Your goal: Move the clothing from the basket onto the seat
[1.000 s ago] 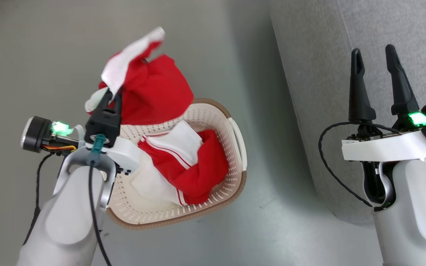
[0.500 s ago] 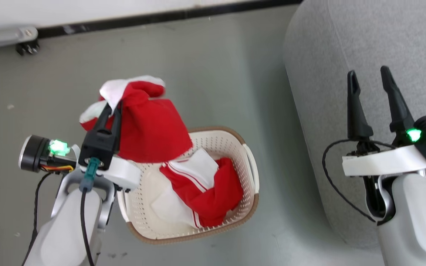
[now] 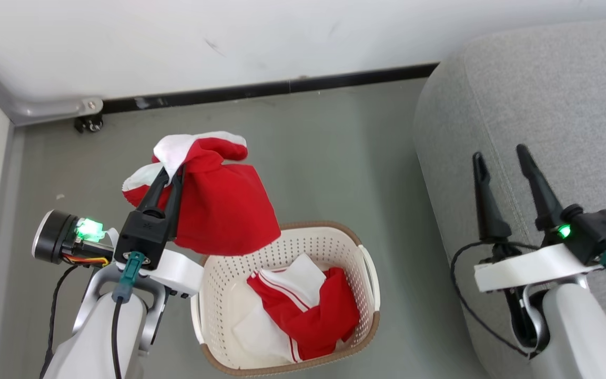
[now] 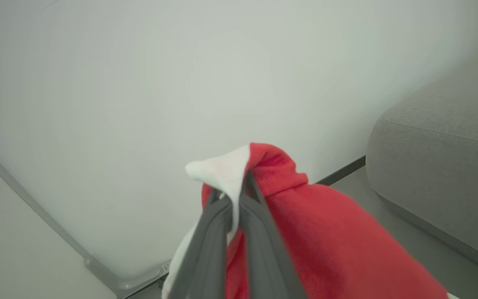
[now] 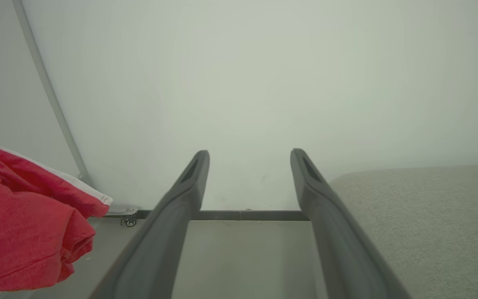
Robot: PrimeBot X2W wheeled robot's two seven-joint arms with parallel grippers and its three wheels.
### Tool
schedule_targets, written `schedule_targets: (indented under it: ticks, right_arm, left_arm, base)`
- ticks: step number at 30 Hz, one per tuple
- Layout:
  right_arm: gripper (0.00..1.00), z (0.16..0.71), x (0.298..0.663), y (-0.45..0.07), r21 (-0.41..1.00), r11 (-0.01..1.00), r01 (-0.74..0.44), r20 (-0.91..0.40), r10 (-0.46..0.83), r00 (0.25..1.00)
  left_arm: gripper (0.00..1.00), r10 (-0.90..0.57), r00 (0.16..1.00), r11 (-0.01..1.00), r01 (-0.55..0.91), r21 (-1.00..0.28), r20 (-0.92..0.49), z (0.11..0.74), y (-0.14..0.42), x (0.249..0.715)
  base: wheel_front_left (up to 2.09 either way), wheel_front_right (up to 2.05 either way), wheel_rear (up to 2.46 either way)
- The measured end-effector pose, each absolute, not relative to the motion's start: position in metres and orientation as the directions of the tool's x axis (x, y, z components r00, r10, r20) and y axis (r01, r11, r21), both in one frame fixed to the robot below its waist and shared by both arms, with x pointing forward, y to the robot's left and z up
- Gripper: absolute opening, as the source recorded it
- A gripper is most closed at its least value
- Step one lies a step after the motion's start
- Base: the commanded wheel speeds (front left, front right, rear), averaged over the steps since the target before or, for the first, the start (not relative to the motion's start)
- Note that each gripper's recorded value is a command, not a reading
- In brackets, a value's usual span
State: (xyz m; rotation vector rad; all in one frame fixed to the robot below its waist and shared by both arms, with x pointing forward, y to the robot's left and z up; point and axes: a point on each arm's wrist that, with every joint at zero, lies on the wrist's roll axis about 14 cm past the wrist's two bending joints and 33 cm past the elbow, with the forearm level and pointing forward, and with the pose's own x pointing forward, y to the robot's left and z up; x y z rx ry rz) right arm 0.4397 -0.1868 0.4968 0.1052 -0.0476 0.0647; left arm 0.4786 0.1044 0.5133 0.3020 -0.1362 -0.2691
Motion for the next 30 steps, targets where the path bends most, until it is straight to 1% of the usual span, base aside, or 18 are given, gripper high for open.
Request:
schedule_targets:
  ticks: [10, 15, 21, 30]
  right_arm:
    - [1.00, 0.511, 0.420, -0.146, 0.069, 0.977, -0.204, 0.077, 0.198, 0.977]
    - [1.00, 0.513, 0.404, -0.120, 0.031, 0.954, -0.297, 0.074, 0.294, 0.953]
    - [1.00, 0.517, 0.393, -0.106, 0.032, 0.940, -0.339, 0.078, 0.336, 0.939]
    - [1.00, 0.505, 0.368, -0.073, 0.045, 0.897, -0.439, 0.027, 0.438, 0.899]
  left_arm:
    - [0.00, -0.308, 0.934, 0.916, 0.240, 0.321, 0.182, 0.554, 0.099, 0.457]
    - [0.00, -0.313, 0.927, 0.918, 0.241, 0.316, 0.204, 0.565, 0.098, 0.445]
    - [0.00, -0.312, 0.925, 0.921, 0.237, 0.309, 0.219, 0.571, 0.098, 0.436]
    - [0.00, -0.333, 0.914, 0.917, 0.257, 0.305, 0.233, 0.578, 0.090, 0.424]
  base:
    - [0.00, 0.00, 0.00]
    - [0.00, 0.00, 0.00]
    - [0.00, 0.00, 0.00]
    - [0.00, 0.00, 0.00]
